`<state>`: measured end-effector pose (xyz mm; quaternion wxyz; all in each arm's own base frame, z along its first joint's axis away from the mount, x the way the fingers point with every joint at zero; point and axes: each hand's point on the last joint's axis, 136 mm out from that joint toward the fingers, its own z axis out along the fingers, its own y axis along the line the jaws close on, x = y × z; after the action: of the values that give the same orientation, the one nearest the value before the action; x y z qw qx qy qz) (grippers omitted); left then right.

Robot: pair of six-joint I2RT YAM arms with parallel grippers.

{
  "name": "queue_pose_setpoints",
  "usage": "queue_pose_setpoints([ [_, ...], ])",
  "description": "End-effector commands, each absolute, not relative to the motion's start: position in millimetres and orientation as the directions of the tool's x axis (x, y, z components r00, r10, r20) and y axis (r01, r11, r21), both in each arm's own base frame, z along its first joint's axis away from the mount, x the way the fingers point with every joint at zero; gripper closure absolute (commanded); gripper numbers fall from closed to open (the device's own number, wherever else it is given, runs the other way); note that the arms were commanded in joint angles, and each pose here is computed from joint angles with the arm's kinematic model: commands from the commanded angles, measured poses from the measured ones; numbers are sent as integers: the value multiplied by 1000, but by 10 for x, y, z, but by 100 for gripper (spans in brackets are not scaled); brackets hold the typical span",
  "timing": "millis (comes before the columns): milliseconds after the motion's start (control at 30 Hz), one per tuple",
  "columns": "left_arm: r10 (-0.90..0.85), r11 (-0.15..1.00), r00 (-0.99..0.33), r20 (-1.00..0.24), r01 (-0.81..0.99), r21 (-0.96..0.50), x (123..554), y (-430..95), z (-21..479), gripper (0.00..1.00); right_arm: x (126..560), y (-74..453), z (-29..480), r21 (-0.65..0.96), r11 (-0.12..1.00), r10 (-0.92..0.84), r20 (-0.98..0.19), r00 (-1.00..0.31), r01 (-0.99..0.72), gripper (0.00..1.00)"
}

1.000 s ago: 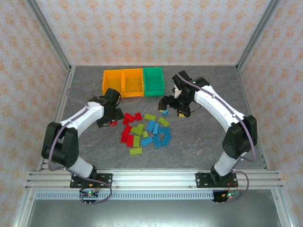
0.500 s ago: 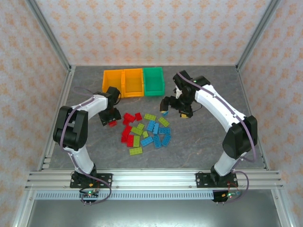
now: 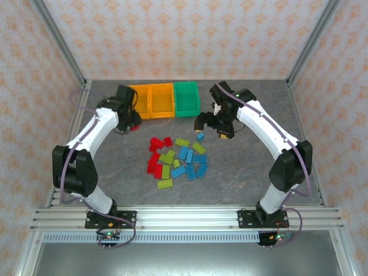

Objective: Sort the legos into containers by color

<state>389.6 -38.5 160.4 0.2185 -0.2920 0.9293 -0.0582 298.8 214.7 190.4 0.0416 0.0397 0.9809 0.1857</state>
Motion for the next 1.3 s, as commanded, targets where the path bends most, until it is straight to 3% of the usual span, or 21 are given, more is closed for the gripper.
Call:
queue_pose_setpoints([
  [0, -573, 818, -682, -455, -508, -269, 4326, -291, 1880, 75, 3114, 2079, 1956, 336, 937, 139, -118, -983, 93, 0],
  [133, -581, 804, -620, -527, -538, -253, 4946, -106, 1891, 78, 3150, 2053, 1991, 326, 940, 154, -142, -978, 100, 0],
  [300, -574, 802, -626, -529, -560, -207, 5494, 4, 1637, 76, 3178, 1978, 2048, 305, 945, 179, -179, -967, 119, 0],
  [367, -569, 808, -635, -522, -551, -210, 5622, -8, 1566, 72, 3194, 1931, 2073, 293, 947, 195, -199, -960, 131, 0],
  [467, -575, 806, -640, -510, -551, -218, 5726, 13, 1494, 55, 3202, 1891, 2077, 287, 946, 217, -215, -952, 151, 1],
  [567, -576, 806, -641, -507, -551, -218, 5730, 37, 1496, 49, 3200, 1867, 2041, 274, 948, 227, -215, -950, 164, 1],
  [767, -550, 830, -656, -518, -500, -248, 5581, -32, 1791, 29, 3267, 1873, 1873, 253, 950, 239, -201, -950, 185, 1],
  [1033, -476, 880, -627, -617, -335, -338, 4913, -344, 2761, 35, 3530, 2112, 1323, 266, 903, 365, -61, -929, 337, 4],
  [1267, -83, 994, -681, -727, -1, -113, 4025, -821, 3074, 33, 3659, 2212, 861, 206, 876, 439, 30, -898, 436, 17],
])
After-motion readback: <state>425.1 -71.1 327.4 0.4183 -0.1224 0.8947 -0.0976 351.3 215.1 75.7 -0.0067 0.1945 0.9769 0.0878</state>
